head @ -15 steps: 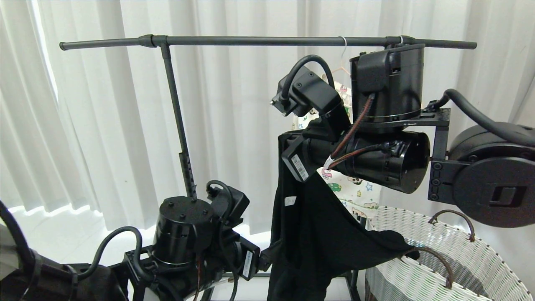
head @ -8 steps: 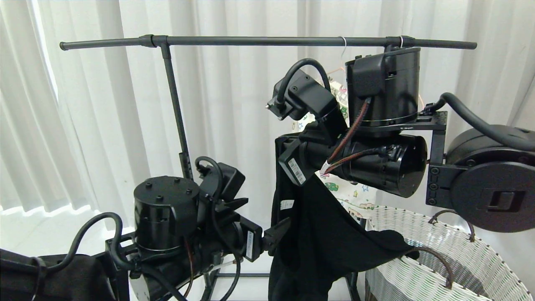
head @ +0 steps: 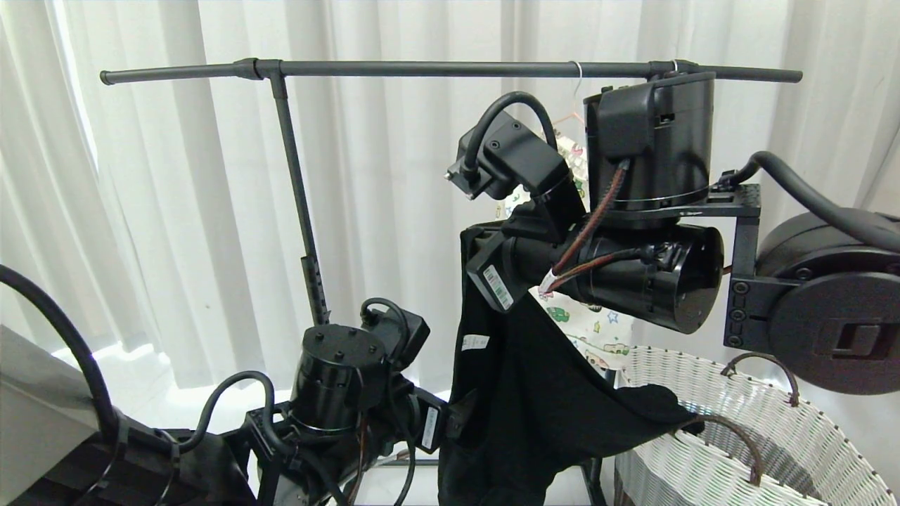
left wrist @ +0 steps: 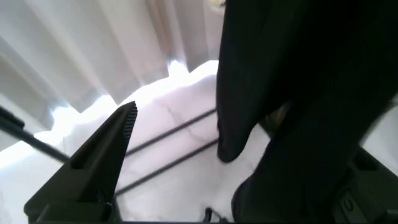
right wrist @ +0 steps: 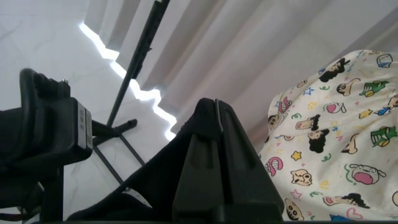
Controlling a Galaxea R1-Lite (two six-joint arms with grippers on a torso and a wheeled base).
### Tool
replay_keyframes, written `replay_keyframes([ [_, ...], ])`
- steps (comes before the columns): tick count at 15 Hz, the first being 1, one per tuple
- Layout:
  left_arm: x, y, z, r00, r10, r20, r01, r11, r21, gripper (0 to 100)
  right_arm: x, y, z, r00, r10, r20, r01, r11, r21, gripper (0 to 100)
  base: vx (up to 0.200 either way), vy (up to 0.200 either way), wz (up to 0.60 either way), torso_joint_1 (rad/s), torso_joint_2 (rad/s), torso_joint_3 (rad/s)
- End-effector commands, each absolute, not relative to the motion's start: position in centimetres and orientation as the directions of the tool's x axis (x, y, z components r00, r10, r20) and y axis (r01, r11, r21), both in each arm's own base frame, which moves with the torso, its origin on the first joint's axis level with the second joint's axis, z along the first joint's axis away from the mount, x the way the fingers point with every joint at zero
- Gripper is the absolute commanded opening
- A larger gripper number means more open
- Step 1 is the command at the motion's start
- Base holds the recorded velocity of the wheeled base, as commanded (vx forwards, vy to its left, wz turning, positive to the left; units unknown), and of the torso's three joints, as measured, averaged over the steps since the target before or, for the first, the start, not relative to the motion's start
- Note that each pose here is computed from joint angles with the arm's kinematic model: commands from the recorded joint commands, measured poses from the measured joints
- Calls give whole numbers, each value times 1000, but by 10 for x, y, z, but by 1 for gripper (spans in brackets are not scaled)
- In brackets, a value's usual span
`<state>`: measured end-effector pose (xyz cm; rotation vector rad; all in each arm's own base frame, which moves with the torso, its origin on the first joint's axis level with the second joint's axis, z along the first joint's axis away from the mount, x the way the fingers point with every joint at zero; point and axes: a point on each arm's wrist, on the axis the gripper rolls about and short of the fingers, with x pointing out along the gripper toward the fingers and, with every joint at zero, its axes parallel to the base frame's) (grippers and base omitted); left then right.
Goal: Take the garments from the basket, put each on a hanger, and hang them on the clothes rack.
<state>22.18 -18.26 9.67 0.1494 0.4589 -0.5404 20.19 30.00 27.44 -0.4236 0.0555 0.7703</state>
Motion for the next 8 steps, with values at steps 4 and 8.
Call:
replay_keyframes([
  [4,218,-179,93,770,-430,-471,503,864,32,100,202,300,275,723,661,-199,-682,641,-352,0,0,0,0,0,0,0],
  [8,211,-172,90,772,-406,-490,488,872,46,0,204,299,274,726,657,-201,-680,644,-351,0,0,0,0,0,0,0],
])
